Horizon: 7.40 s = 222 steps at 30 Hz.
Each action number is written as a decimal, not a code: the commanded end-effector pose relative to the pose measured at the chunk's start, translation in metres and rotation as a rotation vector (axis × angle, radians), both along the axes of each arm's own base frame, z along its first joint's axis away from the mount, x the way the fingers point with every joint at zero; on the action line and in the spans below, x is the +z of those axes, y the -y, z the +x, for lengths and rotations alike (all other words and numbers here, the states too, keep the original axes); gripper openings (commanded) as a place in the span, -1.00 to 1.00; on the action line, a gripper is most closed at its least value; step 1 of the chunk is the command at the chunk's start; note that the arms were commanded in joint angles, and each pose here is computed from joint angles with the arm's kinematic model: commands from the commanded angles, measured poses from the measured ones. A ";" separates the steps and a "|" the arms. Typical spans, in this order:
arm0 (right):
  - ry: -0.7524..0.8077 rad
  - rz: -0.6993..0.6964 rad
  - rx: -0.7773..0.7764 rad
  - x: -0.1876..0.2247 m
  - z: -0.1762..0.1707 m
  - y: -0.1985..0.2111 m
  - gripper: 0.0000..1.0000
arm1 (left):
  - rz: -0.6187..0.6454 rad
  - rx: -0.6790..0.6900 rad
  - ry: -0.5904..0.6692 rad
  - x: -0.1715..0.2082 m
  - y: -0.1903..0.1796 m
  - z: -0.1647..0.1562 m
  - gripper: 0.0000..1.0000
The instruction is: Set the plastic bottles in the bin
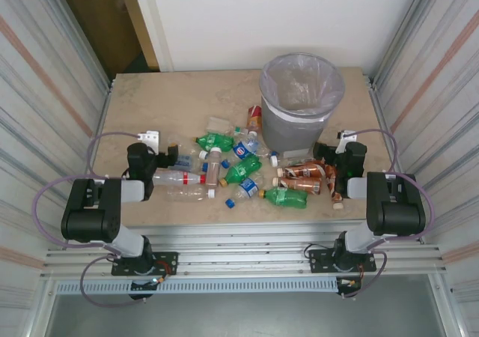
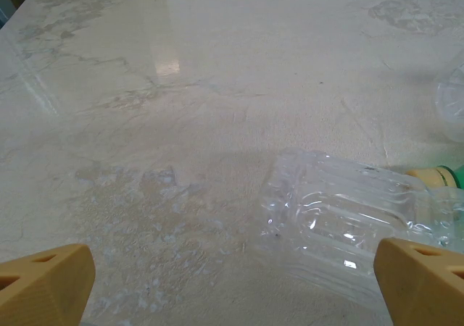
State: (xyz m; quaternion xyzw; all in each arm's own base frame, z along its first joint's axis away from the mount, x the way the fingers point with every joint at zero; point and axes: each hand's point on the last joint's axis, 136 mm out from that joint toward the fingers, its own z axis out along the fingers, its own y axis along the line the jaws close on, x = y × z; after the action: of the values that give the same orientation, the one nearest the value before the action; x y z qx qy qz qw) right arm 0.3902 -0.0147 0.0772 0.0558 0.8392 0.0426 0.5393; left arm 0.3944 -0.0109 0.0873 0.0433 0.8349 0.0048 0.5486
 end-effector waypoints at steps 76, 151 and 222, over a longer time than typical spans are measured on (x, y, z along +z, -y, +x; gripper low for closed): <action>-0.121 0.127 -0.476 0.090 -0.082 0.068 0.95 | -0.209 0.304 0.130 0.093 -0.044 -0.083 0.98; -0.822 0.445 -0.500 -0.052 -0.106 0.039 -0.13 | -0.461 0.275 0.079 0.088 -0.022 -0.107 0.97; -0.328 0.000 0.343 0.205 0.105 -0.165 0.73 | -0.551 0.245 0.052 0.101 -0.012 -0.113 0.98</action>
State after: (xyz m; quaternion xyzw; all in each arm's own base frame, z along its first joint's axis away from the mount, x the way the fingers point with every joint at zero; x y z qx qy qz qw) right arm 0.5064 0.1506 0.2559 -0.0728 0.9230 0.1141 0.3602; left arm 0.2804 -0.0041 0.1750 -0.1963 0.7964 -0.1587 0.5496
